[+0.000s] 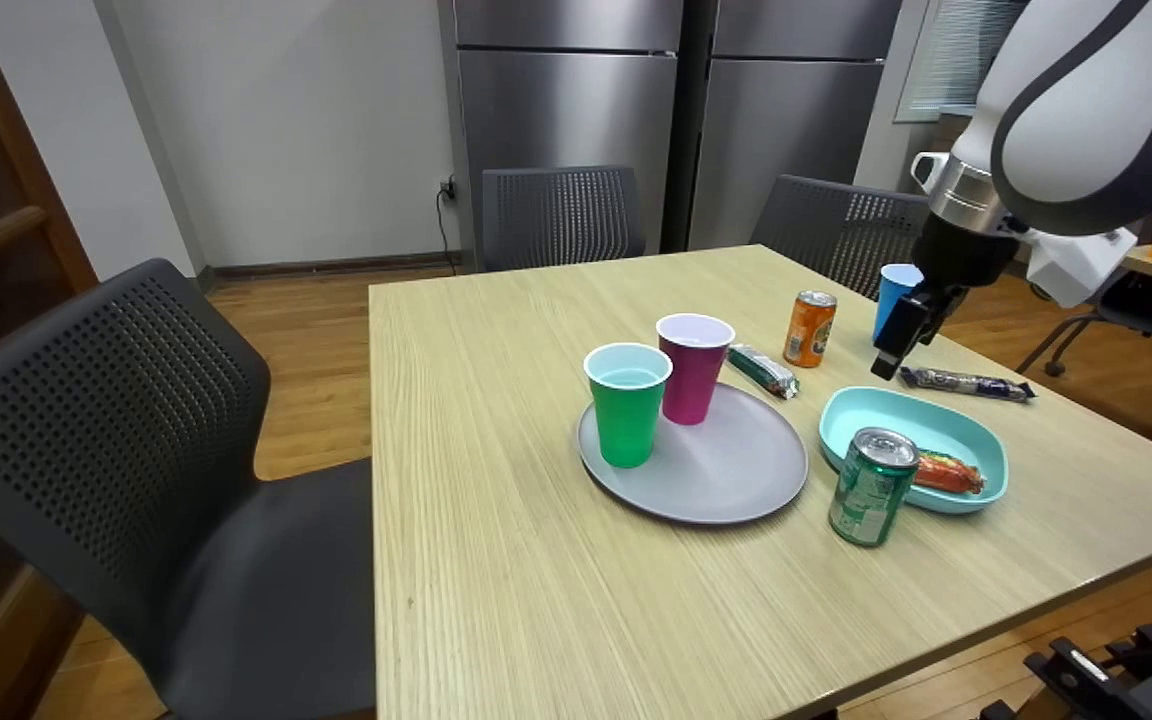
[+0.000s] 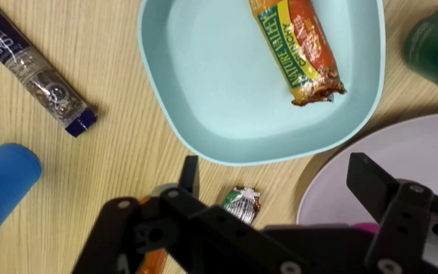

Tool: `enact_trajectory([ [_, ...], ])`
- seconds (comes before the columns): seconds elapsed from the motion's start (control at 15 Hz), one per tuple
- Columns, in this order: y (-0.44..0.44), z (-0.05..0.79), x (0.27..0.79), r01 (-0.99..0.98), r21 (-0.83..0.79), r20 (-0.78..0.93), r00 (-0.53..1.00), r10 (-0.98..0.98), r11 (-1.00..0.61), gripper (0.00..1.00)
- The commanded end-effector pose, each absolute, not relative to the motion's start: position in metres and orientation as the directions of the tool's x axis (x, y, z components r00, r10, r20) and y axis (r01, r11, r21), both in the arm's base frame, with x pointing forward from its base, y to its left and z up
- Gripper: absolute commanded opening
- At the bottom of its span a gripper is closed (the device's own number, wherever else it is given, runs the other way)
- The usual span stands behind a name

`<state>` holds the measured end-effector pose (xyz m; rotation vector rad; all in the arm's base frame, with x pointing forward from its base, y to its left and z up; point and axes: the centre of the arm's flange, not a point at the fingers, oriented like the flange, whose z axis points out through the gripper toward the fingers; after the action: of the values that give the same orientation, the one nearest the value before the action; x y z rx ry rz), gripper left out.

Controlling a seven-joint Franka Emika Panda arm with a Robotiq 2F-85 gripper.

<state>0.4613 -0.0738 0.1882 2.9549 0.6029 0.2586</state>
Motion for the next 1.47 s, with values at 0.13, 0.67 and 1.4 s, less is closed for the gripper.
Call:
enact_trajectory([
  [0.13,-0.084,0.185,0.509,0.337,0.11,0.188,0.917,0.353,-0.935,1.0],
  [0.67,-0.093,0.167,0.568,0.304,0.093,0.186,0.93,0.316,-0.948,1.0],
  [1.4,-0.077,0.145,0.583,0.333,0.089,0.168,0.924,0.343,-0.939,1.0],
])
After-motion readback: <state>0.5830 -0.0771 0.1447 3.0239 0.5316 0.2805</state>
